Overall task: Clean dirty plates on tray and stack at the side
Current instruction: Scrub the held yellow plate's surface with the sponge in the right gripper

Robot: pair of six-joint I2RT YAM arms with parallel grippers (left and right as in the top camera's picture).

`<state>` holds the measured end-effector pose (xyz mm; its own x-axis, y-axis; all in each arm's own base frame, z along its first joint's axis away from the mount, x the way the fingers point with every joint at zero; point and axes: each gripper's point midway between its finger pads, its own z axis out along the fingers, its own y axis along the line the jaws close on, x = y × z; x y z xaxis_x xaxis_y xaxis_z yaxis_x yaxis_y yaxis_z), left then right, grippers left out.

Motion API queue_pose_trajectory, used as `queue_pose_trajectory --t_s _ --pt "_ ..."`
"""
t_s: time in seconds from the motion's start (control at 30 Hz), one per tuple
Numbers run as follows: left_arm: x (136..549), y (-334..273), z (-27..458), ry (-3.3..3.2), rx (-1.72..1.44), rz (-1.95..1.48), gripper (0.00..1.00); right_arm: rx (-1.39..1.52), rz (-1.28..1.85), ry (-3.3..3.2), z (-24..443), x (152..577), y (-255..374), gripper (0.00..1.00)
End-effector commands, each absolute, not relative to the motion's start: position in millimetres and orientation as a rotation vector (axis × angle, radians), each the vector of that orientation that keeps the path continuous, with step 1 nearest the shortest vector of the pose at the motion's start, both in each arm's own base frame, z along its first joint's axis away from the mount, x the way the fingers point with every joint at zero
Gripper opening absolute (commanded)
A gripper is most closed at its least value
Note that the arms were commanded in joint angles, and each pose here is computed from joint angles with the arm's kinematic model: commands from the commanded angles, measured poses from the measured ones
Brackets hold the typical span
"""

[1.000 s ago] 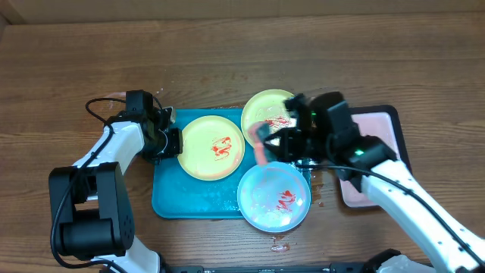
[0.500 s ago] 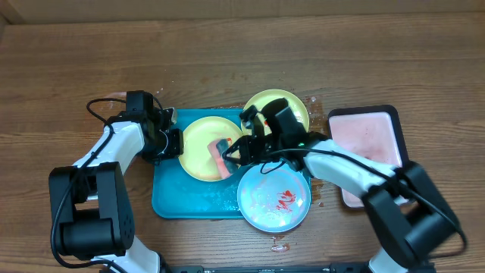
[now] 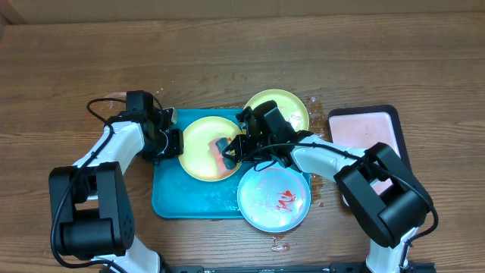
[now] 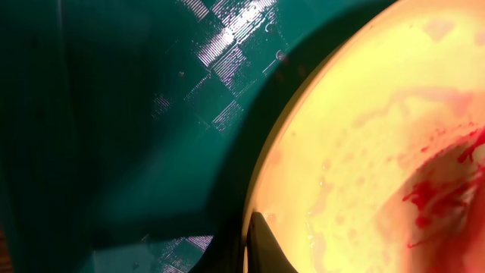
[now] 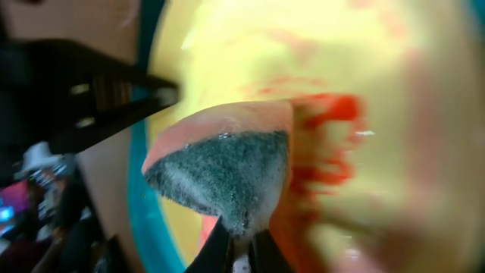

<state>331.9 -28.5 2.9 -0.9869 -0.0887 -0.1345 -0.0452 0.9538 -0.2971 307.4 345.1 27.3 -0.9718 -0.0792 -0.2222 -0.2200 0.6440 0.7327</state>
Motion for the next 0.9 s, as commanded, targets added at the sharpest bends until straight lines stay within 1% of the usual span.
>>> queue_pose_trajectory --t_s 0.0,0.07,0.17,0.3,0.5,0.67,0.87 --pt "312.8 -28.6 -17.3 3.043 -0.094 -0.442 0.04 -0.207 0.993 2.673 16.4 332.3 332.9 0.04" --pt "312.8 -28.6 -17.2 3.043 -0.094 -0.442 0.04 -0.23 0.863 2.688 10.6 335.2 325.7 0.04" --pt "312.7 -28.6 -17.3 3.044 -0.094 -0.443 0.04 -0.323 0.781 2.675 11.1 333.4 328.8 0.04" --pt "312.7 -28.6 -17.3 3.044 -0.099 -0.443 0.04 -0.475 0.784 2.639 21.0 321.0 351.8 0.04" --pt "312.7 -31.3 -16.5 3.04 -0.098 -0.467 0.04 -0.601 0.838 2.606 32.0 289.2 391.8 0.04" --pt "312.7 -32.7 -16.1 3.038 -0.098 -0.481 0.04 -0.474 0.87 2.681 21.8 280.2 397.6 0.04" --pt "312.2 -32.8 -16.0 3.041 -0.097 -0.481 0.04 -0.352 0.9 2.672 20.1 302.9 390.4 0.04"
